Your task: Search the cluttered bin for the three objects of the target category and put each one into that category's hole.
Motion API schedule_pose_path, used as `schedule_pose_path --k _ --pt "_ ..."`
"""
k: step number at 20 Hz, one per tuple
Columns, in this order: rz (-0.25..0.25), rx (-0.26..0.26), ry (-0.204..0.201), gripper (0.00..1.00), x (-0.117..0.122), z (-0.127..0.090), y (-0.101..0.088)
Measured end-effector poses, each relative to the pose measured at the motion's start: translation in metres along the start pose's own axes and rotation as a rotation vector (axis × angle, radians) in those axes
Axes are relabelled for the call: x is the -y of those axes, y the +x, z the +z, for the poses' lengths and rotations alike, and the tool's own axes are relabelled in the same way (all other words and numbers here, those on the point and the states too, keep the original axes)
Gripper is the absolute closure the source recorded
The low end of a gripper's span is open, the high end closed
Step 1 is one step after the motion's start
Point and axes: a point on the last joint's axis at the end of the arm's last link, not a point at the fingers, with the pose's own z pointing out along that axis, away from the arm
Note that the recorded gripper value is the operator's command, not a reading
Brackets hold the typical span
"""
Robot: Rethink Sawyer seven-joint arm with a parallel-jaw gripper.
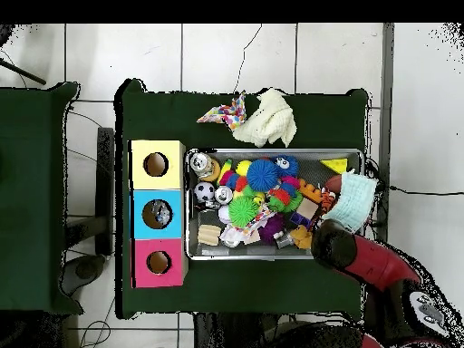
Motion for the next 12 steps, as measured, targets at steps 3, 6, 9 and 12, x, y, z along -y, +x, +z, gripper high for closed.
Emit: schedule_pose_path --k 3,6,9,12 --pt "0.007 0.014 -0.01 0.0 0.0 0.001 -0.003" --pt "0.018 0.043 -0.025 0.0 -0.002 0.003 -0.009" --pt "0.027 0.071 -0.037 0.0 -0.003 0.006 -0.015" --pt "0.042 0.114 -0.053 0.0 -0.004 0.012 -0.02"
